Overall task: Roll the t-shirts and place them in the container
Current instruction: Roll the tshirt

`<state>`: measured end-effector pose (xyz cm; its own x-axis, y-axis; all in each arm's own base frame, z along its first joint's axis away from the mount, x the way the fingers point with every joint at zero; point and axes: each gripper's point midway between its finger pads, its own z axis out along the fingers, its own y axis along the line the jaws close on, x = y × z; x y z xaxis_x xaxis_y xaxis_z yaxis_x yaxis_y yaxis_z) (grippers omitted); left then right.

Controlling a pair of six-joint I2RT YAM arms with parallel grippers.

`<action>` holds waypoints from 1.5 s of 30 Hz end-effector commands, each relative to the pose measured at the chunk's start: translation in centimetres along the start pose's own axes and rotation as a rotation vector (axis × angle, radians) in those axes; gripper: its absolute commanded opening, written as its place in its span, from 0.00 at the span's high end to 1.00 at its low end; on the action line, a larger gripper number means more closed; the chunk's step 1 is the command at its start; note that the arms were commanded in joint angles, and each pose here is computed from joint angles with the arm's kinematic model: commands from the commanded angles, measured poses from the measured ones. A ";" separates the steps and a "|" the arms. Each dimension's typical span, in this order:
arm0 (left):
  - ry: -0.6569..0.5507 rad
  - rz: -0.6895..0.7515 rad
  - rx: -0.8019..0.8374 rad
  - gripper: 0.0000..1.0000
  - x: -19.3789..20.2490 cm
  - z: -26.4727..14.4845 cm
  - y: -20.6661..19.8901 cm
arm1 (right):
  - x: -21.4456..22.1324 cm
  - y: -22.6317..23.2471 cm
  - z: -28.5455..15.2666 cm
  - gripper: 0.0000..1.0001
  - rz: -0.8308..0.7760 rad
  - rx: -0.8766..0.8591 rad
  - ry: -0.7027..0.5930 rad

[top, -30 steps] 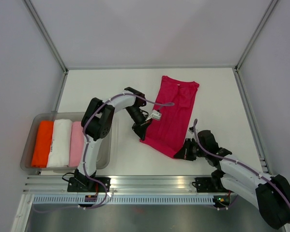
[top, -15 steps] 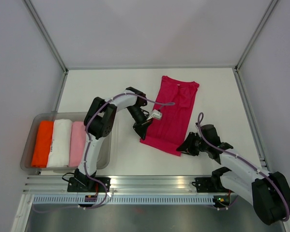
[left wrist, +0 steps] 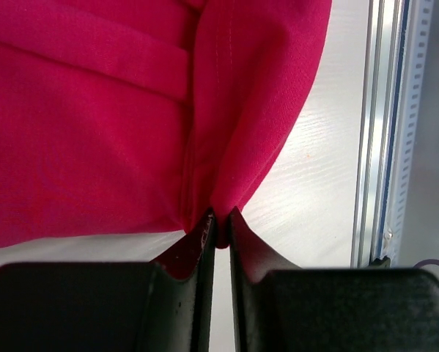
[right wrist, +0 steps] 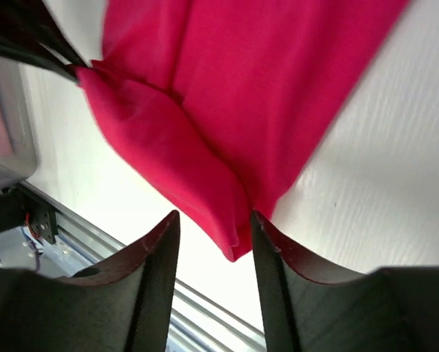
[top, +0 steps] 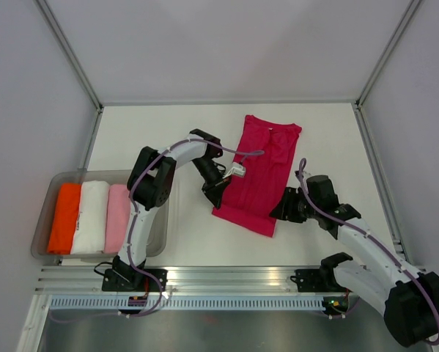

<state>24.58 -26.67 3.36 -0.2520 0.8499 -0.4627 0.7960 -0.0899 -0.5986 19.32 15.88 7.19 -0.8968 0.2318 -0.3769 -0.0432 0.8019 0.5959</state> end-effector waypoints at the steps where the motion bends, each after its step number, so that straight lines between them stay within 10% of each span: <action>1: -0.039 -0.001 0.005 0.85 -1.0 -0.4 0.1 | -2.5 3.1 -1.4 0.49 -0.206 -0.114 -0.124; 14: -0.046 -0.004 0.005 0.85 -1.2 -0.6 -0.3 | 2.0 2.3 4.0 0.37 -0.416 -0.060 0.095; 16: -0.047 -0.004 0.003 0.85 -1.3 -0.7 -0.3 | 1.8 2.4 4.0 0.42 -0.405 -0.065 0.073; 19: -0.043 -0.014 0.004 0.82 -1.1 -0.6 -0.2 | 1.3 2.8 3.9 0.76 -0.384 -0.076 0.038; 23: -0.054 0.035 0.013 0.55 -1.3 -1.4 -1.2 | 2.4 3.2 4.2 0.96 -0.358 -0.121 0.081; 24: -0.069 0.057 0.026 0.18 -1.3 -1.5 -1.8 | 2.4 3.2 4.2 0.97 -0.355 -0.119 0.084; 26: -0.100 0.165 0.003 0.00 -1.8 -2.5 -2.6 | 2.4 3.1 4.3 0.99 -0.352 -0.118 0.096; 45: -0.129 0.257 -0.191 0.23 -1.9 -0.7 -1.5 | 2.5 1.7 4.1 1.00 -0.095 -0.215 0.116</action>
<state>22.64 -26.27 3.91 -0.1316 0.7803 -0.6114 0.8906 -0.1779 -0.4186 18.32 19.65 3.85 -0.9316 0.0499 -0.3602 -0.2208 0.7093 0.6695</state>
